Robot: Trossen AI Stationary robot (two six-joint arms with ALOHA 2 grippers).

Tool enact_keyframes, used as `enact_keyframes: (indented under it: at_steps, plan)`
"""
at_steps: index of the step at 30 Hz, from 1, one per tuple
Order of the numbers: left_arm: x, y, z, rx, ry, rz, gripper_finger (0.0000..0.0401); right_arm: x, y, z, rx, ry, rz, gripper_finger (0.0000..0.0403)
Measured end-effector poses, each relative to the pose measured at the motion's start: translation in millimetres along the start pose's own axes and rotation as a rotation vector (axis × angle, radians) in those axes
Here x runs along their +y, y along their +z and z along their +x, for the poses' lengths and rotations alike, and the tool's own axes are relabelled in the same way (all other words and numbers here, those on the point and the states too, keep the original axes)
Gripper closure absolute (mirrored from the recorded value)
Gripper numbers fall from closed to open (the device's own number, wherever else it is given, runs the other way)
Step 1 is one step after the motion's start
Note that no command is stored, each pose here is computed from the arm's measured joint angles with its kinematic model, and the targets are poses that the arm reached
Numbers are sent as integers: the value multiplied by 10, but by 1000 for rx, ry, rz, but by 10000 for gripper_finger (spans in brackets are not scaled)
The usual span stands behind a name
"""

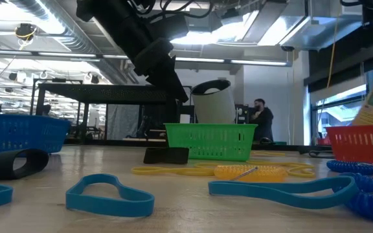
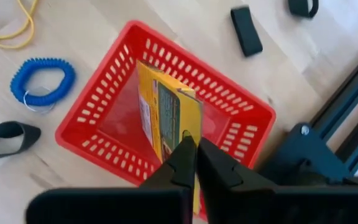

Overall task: Pick & Place Office Desk Supplies
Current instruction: Put the crayon box into the red bin

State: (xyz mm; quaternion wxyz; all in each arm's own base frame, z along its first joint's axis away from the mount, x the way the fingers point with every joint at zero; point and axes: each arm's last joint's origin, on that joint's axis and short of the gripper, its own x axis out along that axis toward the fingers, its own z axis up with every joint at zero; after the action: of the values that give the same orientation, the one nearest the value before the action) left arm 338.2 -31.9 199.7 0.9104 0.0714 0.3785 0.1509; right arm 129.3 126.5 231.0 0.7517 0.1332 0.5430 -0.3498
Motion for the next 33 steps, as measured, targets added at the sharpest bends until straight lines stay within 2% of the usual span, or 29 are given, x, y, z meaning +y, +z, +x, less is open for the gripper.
enact_keyframes:
  at_steps: [17, 23, 33]
  plan:
    - [0, 0, 0, 0, 0, 0, 260, -36, -2, 0, 10, -36, 33, 266]
    - [0, 0, 0, 0, 0, 0, 260, -37, -2, 0, 10, -37, 49, 257]
    - [0, 0, 0, 0, 0, 0, 260, -85, -16, -3, 56, -89, 148, 257]
